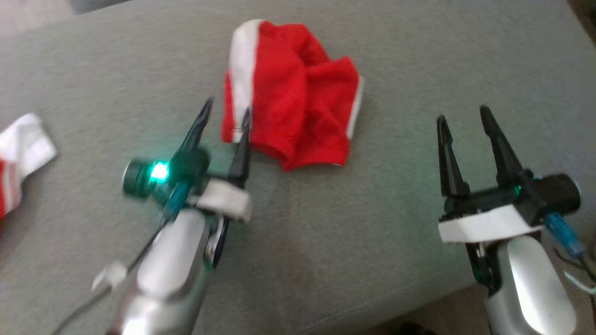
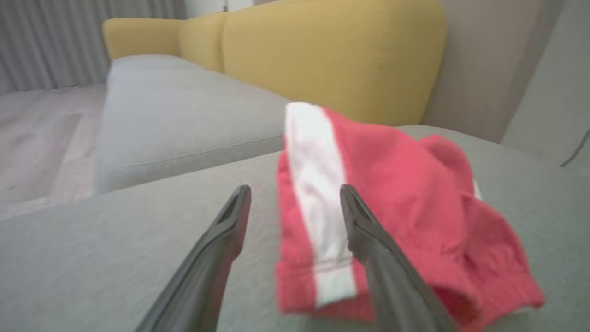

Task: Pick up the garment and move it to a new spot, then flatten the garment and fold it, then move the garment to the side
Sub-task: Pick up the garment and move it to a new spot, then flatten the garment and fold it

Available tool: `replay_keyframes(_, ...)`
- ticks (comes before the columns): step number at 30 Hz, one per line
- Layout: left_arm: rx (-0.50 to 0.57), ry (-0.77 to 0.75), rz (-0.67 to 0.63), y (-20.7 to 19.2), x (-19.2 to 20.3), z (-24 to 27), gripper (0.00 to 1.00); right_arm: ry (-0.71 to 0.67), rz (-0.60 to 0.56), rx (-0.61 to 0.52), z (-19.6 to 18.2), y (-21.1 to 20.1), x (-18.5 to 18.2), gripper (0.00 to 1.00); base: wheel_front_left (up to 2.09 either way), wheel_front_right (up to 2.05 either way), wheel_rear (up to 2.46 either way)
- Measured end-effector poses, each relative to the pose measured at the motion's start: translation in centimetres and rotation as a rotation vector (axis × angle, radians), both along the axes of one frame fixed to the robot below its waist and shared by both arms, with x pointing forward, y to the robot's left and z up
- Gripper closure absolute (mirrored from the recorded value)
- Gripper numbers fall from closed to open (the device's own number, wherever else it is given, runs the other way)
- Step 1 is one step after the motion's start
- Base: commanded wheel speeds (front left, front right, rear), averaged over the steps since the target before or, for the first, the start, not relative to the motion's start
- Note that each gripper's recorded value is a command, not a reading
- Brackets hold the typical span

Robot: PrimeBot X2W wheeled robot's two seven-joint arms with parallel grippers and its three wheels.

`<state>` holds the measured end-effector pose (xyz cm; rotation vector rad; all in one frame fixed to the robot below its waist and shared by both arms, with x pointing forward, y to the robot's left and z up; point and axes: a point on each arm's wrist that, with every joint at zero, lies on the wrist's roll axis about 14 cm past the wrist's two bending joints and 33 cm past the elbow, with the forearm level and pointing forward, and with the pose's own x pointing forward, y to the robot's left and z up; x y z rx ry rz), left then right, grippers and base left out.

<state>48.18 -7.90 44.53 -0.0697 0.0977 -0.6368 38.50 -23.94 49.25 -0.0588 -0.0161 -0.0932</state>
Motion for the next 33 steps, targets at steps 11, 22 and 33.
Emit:
replay_keyframes(11, -0.050, -0.046, 0.407, 13.5, -7.0, 3.3, 0.00, 0.024, 0.072, 0.118, -1.5, 3.4, -2.1, 0.00, 0.00, 0.00, 0.00)
replay_keyframes(22, -0.052, -0.165, 0.604, 20.0, -13.9, 7.2, 0.00, -0.024, 0.217, 0.152, 0.0, 8.2, -3.9, 0.00, 0.00, 0.00, 0.00)
replay_keyframes(33, -0.024, -0.189, 0.639, 21.2, -15.7, 7.4, 0.00, -0.042, 0.273, 0.145, 0.7, 9.9, -4.3, 0.00, 0.00, 0.00, 0.00)
